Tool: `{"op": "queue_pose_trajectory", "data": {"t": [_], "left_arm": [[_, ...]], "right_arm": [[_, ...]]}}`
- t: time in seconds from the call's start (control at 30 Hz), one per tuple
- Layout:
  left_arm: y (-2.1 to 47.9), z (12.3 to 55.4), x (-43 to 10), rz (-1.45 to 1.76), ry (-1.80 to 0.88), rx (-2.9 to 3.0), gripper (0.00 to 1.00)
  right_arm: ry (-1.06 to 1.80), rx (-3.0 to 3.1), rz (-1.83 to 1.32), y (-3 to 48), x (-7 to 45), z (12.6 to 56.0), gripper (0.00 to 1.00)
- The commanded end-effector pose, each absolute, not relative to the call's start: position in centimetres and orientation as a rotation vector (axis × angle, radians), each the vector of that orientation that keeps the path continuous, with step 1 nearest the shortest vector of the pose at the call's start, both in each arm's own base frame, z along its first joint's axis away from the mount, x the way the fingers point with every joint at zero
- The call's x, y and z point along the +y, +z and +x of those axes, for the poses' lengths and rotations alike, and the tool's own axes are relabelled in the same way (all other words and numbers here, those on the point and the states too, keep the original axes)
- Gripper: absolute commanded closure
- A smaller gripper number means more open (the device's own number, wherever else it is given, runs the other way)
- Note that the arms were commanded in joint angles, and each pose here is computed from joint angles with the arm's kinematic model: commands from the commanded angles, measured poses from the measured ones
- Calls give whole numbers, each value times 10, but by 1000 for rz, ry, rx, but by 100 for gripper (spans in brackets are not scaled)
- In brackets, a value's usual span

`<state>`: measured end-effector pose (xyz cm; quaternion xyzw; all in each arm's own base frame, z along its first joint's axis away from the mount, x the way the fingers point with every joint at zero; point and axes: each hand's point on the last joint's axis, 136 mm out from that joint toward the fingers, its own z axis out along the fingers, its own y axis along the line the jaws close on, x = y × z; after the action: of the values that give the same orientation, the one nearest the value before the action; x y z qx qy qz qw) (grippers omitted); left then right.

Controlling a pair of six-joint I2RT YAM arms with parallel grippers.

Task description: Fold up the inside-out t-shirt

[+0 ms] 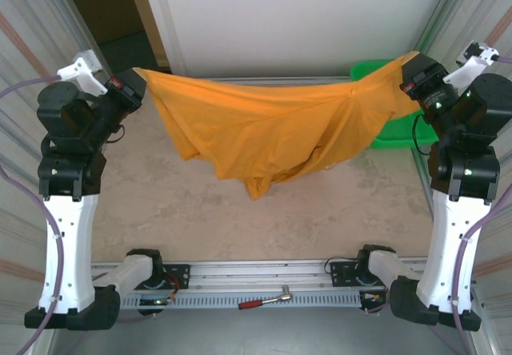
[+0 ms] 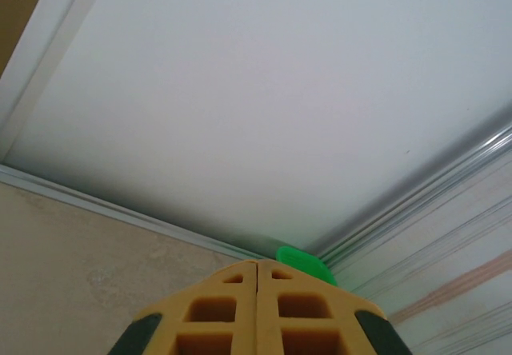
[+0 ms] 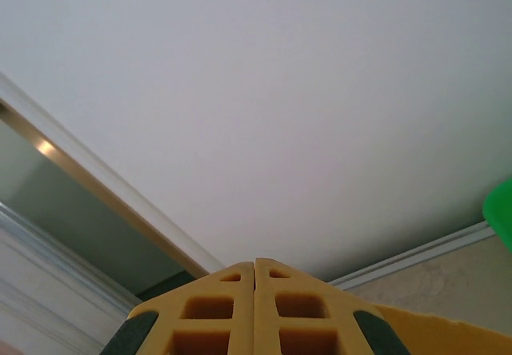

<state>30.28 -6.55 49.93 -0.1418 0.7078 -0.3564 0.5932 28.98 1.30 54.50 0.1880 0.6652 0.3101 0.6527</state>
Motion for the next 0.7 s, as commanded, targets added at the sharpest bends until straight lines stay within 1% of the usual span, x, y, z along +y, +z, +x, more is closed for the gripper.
{"op": "queue_pose_trajectory", "data": {"t": [0.0,0.17,0.23,0.27,0.3,0.33,0.37,0.43,0.53,0.67], "left_arm": [[438,323,-70,-408,-860,1795,100],[308,363,-78,-520,-827,2039,100],[265,380,-82,-521,-809,2124,100],[244,389,-85,-509,-791,2175,95],[229,394,-86,-497,-777,2219,80],[214,400,-88,-460,-757,2267,57],[200,401,-88,-441,-728,2319,45],[183,393,-87,-423,-680,2392,35],[178,367,-85,-413,-630,2386,27],[160,312,-105,-354,-615,2423,26]], "right_arm": [[729,1636,474,489,19,313,100],[618,1839,551,367,26,340,100],[554,1899,572,323,27,348,100],[532,1929,575,304,28,352,100],[508,1954,584,288,27,354,100],[485,1982,596,272,27,356,100],[474,2006,598,260,27,357,100],[446,2038,596,247,27,357,100],[416,2054,584,239,26,356,100],[407,2060,572,237,26,357,100]]}}
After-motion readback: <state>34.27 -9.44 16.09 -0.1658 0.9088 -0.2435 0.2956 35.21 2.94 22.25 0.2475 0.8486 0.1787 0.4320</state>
